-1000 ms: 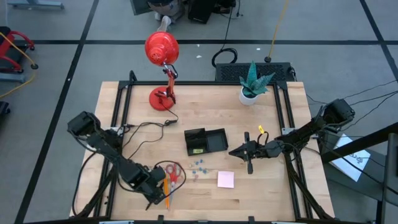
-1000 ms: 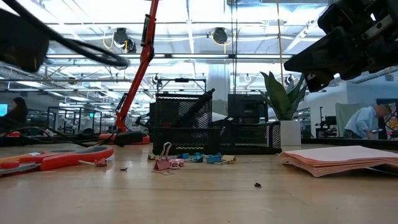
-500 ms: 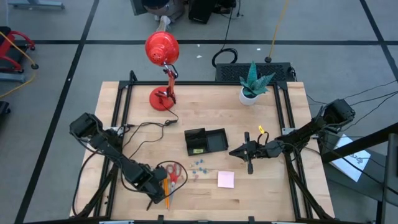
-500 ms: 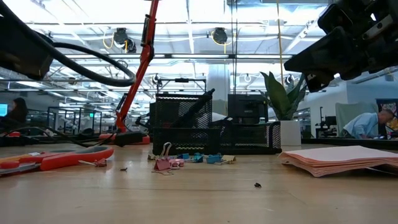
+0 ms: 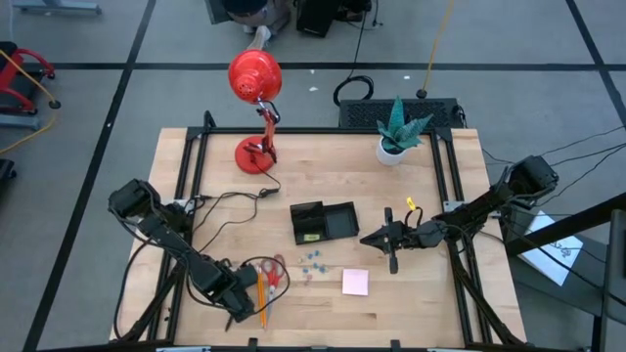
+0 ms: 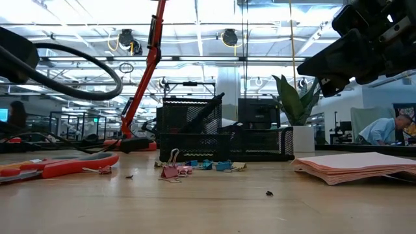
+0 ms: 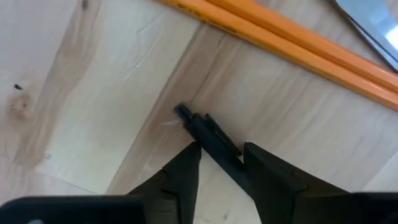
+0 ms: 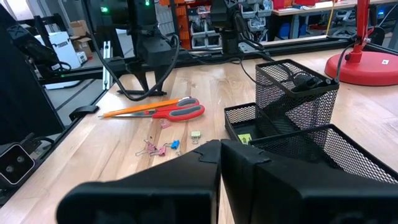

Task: Pick and place office supplies into organizer
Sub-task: Put the black pen into the desk organizer

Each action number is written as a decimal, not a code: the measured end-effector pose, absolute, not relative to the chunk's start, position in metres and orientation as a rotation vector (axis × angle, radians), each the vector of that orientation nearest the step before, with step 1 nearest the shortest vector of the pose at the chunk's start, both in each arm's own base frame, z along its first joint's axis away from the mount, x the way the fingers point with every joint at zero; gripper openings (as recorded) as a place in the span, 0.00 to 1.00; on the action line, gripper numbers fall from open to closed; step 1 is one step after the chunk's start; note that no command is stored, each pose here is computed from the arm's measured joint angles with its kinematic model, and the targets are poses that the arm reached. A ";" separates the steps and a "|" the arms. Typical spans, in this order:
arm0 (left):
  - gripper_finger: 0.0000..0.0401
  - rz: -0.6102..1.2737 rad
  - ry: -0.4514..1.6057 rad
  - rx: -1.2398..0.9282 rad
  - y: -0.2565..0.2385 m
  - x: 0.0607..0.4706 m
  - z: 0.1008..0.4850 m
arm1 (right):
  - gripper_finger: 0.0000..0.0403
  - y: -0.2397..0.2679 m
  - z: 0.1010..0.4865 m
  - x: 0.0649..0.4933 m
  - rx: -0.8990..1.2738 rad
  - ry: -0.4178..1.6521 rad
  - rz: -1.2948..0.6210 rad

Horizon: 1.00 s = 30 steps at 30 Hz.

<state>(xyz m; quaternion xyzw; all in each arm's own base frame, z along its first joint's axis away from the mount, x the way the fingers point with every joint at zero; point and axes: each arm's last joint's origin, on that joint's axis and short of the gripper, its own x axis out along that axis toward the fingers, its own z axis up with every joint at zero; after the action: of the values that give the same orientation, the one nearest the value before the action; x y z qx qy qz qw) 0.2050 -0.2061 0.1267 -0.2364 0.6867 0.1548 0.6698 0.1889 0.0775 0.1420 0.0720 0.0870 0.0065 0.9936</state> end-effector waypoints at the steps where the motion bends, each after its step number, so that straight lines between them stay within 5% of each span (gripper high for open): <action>1: 0.30 0.343 1.551 -0.522 -0.206 0.205 0.127 | 0.01 0.077 0.142 0.189 0.144 0.174 0.013; 12: 0.05 0.278 1.554 -0.402 -0.204 0.203 0.127 | 0.01 0.077 0.142 0.189 0.144 0.174 0.012; 22: 0.05 0.157 1.450 -0.264 -0.206 0.208 0.134 | 0.01 0.077 0.142 0.189 0.144 0.174 0.012; 30: 0.06 0.090 1.106 -0.148 -0.200 0.226 0.188 | 0.01 0.077 0.142 0.189 0.145 0.172 0.010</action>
<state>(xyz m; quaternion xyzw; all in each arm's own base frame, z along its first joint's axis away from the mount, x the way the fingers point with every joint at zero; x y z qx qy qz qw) 0.2255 -0.2005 0.1875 -0.0700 0.5247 0.0426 0.8473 0.1889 0.0774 0.1422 0.0724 0.0857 0.0049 0.9937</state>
